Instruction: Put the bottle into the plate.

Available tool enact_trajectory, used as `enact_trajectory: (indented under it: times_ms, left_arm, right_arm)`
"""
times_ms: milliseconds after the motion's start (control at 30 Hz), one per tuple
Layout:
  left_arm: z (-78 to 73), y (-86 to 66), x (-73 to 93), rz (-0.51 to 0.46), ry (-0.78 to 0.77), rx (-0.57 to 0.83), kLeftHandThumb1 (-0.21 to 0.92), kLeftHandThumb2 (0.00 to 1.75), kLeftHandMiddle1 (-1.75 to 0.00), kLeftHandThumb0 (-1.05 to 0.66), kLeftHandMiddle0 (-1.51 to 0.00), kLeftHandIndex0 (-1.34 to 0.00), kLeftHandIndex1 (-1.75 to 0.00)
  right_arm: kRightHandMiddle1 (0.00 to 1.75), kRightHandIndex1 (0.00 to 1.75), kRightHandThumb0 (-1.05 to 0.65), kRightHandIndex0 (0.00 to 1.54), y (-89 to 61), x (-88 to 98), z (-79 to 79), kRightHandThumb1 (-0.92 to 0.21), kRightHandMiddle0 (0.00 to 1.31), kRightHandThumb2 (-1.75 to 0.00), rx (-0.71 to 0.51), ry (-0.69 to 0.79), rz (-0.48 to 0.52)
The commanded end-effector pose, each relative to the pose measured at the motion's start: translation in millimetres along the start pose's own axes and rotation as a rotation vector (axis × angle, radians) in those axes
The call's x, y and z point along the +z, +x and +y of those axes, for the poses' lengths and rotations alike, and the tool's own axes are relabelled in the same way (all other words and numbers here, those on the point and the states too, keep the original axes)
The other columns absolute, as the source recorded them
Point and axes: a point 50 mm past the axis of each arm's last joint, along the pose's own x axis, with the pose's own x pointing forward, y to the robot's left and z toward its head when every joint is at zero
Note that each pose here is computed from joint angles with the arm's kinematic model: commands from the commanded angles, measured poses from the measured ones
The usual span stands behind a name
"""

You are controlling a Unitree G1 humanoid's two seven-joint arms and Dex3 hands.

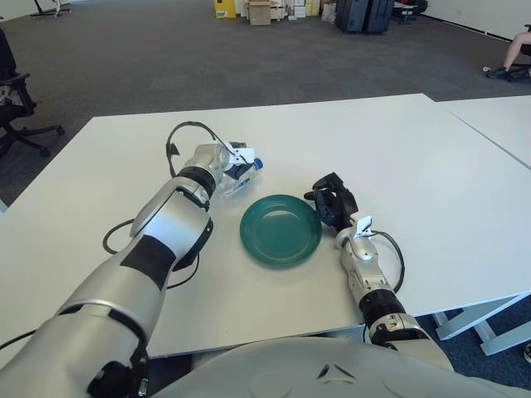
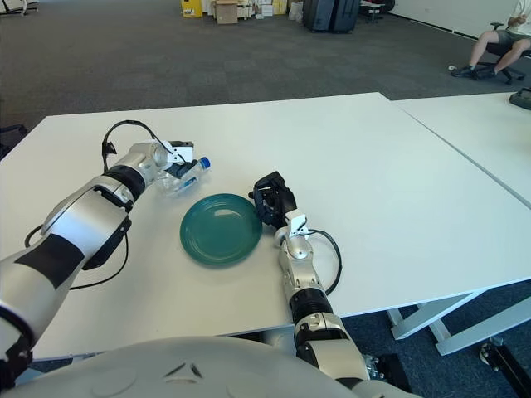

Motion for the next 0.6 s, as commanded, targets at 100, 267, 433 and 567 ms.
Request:
enact_trajectory:
  times_ms: [100, 267, 433, 567]
  left_arm:
    - [10.1, -2.3, -9.6, 0.024, 0.024, -0.033, 0.92, 1.29, -0.02, -1.05, -0.08, -0.04, -1.22]
    - [13.7, -2.6, -19.3, 0.048, 0.056, -0.035, 0.92, 1.27, -0.01, -1.05, -0.08, -0.10, -1.49]
    - [27.3, -5.3, -37.3, 0.101, 0.091, 0.011, 0.92, 1.24, 0.00, -1.05, -0.05, -0.14, -1.51]
    - [30.1, -5.9, -40.9, 0.129, 0.125, 0.039, 0.92, 1.24, 0.00, -1.05, -0.03, -0.13, -1.47]
  right_arm:
    - [1.74, 1.18, -0.37, 0.43, -18.1, -28.6, -4.6, -0.74, 0.30, -0.76, -0.024, 0.013, 0.143]
    - [1.75, 1.17, -0.37, 0.42, -17.7, -29.0, -5.0, -0.74, 0.30, -0.76, -0.021, 0.010, 0.148]
    - [1.75, 1.17, -0.37, 0.42, -17.0, -29.3, -4.6, -0.74, 0.30, -0.76, -0.020, 0.022, 0.155]
    - [1.75, 1.17, -0.37, 0.42, -16.5, -29.2, -4.9, -0.74, 0.30, -0.76, -0.020, 0.025, 0.155]
